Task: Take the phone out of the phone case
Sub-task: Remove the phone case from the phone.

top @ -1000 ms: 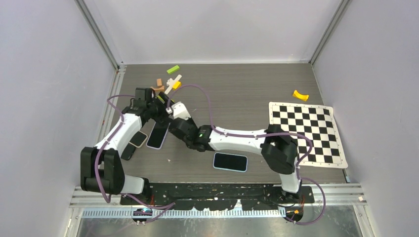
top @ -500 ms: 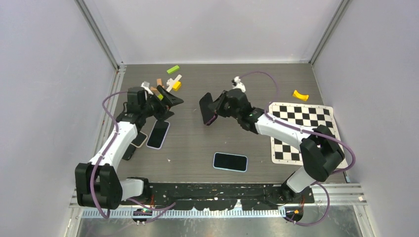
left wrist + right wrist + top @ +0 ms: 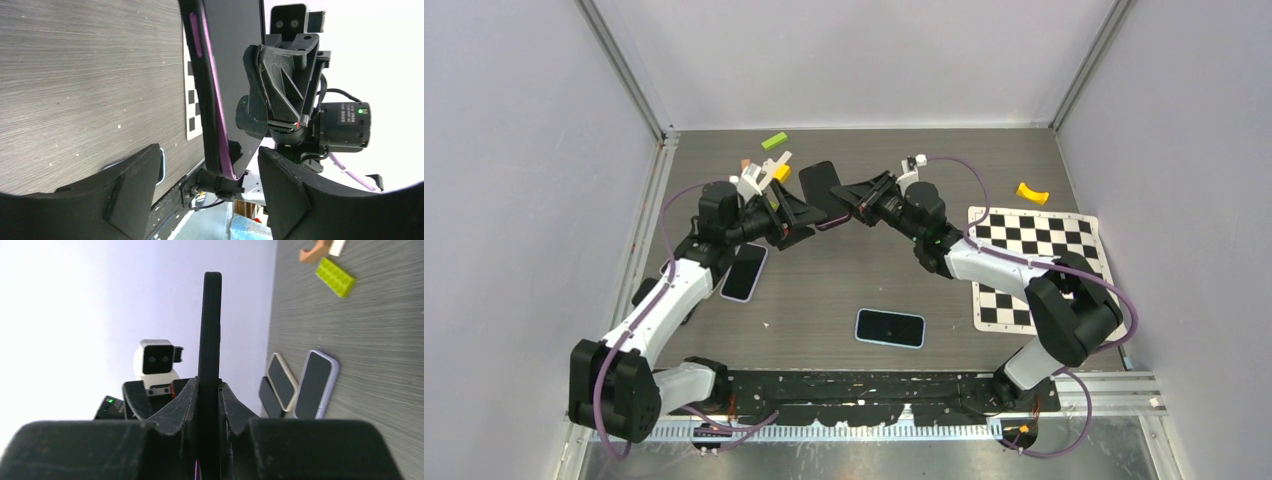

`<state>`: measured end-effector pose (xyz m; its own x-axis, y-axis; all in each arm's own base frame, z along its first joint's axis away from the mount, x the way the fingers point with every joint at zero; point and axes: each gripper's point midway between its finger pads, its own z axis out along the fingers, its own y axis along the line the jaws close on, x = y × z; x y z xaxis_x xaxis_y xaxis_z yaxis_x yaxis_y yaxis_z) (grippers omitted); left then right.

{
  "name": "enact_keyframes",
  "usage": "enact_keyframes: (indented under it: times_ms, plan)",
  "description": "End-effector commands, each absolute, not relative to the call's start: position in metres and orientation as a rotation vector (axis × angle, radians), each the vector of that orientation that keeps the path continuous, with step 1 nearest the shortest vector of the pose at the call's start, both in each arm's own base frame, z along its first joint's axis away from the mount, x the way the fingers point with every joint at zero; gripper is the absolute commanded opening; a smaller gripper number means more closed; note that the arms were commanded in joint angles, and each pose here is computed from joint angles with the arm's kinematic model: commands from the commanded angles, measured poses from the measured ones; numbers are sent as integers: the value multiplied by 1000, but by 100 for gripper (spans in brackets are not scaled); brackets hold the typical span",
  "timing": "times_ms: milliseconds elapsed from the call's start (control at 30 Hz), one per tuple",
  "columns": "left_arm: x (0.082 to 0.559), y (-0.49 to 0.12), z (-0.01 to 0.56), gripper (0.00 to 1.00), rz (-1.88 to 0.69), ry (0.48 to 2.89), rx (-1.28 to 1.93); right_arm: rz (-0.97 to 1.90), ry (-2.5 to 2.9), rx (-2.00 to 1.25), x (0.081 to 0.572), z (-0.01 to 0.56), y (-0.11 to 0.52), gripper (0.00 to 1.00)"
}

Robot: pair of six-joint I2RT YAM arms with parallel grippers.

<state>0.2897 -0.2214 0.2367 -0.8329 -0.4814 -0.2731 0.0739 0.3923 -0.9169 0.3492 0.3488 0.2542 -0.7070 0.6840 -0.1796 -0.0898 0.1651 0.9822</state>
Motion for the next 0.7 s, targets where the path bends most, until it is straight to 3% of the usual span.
enact_keyframes:
  times_ms: [0,133,333,667]
  plan:
    - [287,-221,266,70,-1519,2044,-335,1840,1584,512,341,321,349,1]
    - [282,-218,275,64,-1491,2037,-320,1838,1575,502,342,321,348,1]
    - [273,-211,284,66,-1428,2054,-311,1824,1570,493,344,319,346,1]
    - [279,-222,295,35,-1551,1995,-285,1841,1581,456,341,322,350,1]
